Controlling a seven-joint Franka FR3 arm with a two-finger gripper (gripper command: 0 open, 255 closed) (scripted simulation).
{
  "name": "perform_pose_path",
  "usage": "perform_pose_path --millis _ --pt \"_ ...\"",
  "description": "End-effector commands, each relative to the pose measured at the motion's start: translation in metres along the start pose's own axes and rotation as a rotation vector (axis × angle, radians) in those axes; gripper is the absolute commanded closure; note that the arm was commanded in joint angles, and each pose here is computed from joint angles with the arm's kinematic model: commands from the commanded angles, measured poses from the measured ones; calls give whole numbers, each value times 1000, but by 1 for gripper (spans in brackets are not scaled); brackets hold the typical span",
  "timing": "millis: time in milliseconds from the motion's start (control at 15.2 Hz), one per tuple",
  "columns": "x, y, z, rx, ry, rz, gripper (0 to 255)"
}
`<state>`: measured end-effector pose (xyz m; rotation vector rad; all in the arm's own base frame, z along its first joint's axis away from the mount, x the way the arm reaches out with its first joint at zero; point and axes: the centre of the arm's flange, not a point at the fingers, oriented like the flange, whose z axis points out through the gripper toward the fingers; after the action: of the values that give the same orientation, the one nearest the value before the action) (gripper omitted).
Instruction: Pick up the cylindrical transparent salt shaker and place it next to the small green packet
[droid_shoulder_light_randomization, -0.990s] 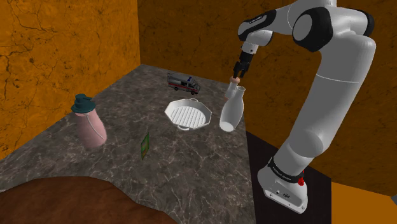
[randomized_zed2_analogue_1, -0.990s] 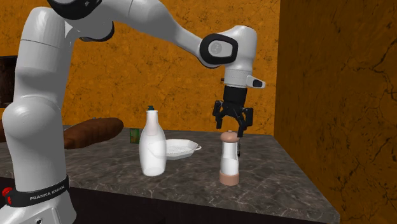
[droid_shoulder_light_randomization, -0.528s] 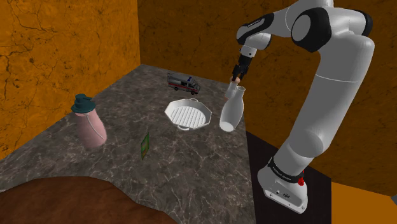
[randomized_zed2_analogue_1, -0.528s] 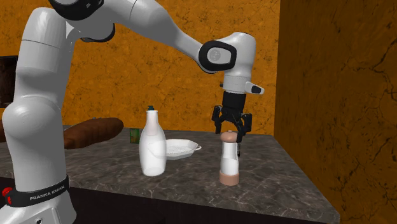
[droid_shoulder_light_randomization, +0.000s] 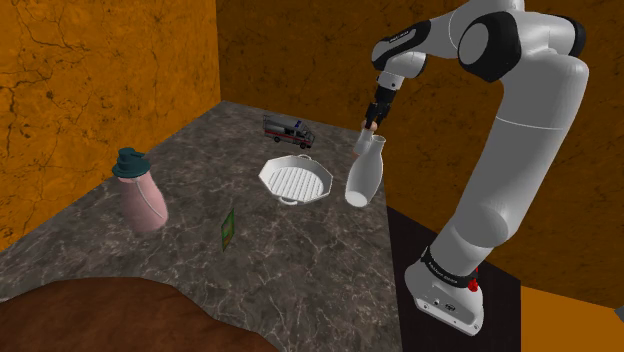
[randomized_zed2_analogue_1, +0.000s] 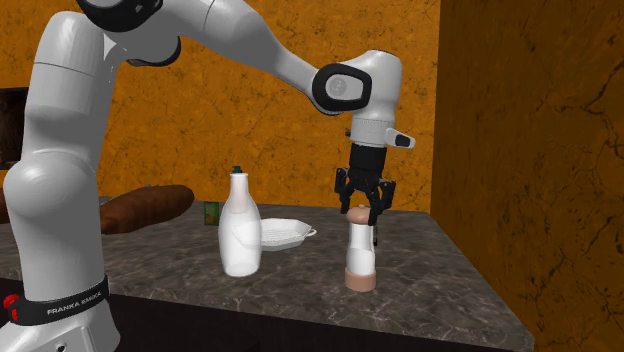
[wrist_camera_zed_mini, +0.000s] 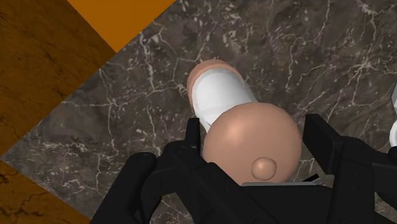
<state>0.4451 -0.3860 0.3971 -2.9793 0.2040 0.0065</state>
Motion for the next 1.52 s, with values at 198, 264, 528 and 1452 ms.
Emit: perform_pose_path --millis 198,264,528,1452 --pt "0 0 0 0 -1 0 255" --pt "0 0 0 0 -1 0 255" --pt "0 -3 -21 0 -1 0 255" --pt "-1 -14 -94 0 -1 0 255"
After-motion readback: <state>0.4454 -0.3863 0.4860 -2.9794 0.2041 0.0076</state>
